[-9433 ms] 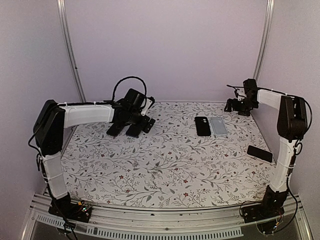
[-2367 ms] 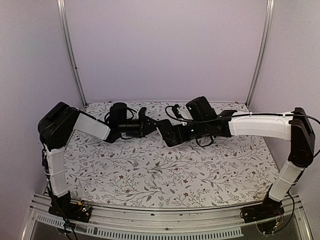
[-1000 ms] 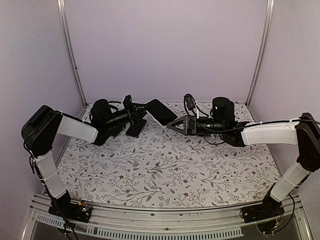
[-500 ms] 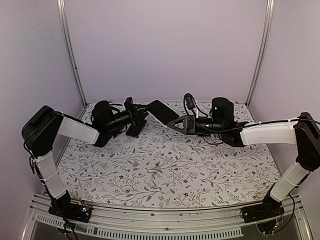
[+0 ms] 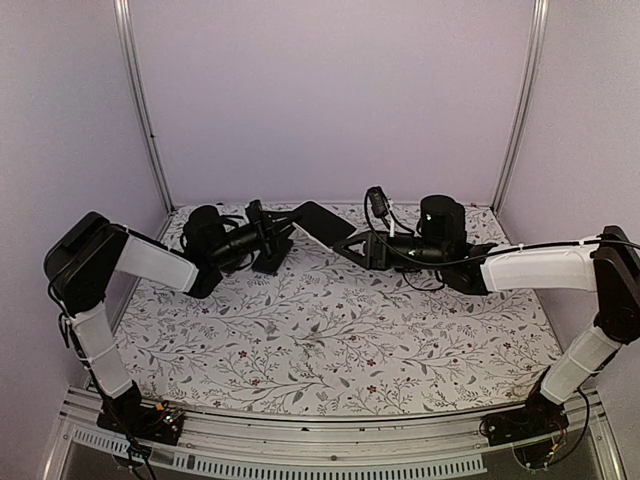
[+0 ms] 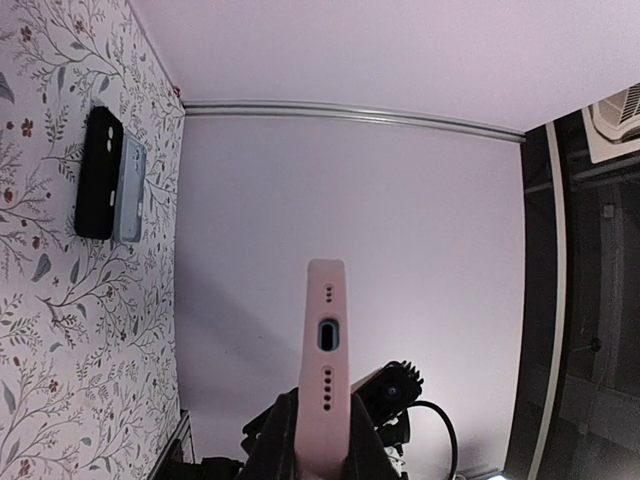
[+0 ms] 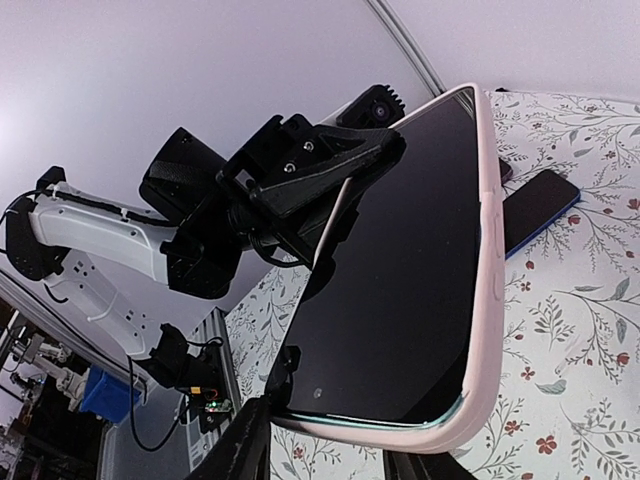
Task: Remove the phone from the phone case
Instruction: Remove the corner of the phone case from the bottom corners of the phone case.
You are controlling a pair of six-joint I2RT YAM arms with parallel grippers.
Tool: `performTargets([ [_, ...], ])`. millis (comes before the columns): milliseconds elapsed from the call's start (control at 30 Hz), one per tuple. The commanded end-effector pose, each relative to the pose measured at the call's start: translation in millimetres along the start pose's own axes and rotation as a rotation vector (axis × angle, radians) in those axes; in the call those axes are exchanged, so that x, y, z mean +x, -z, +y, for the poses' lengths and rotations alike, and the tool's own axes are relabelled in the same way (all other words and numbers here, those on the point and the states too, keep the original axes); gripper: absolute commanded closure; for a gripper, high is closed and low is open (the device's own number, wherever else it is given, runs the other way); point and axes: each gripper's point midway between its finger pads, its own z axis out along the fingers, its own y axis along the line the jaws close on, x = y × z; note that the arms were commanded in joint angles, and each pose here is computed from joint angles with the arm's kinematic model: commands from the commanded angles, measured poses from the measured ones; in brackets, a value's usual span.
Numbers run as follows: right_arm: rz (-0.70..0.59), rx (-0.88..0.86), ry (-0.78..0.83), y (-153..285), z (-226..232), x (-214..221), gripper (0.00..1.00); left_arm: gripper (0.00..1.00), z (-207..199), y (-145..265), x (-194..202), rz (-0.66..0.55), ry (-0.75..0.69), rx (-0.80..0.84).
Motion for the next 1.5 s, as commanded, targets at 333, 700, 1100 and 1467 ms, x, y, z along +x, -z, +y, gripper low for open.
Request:
performTargets([
  [333, 0.056, 0.206, -0.092, -4, -51, 27, 0.57, 1.00, -93, 5, 35, 0.061, -0.026, 0.310],
  [700, 0.079, 0.199, -0.269, -2, -70, 34, 0.56, 1.00, -114, 14, 41, 0.066, -0.081, 0.413],
  [1100, 0.044, 0.120, -0.365, 0, -70, 14, 0.53, 1.00, -128, 8, 61, 0.168, -0.166, 0.446],
  [1467, -0.128, 0.022, -0.452, 18, -73, -50, 0.59, 1.00, -95, 4, 78, 0.263, -0.227, 0.338],
])
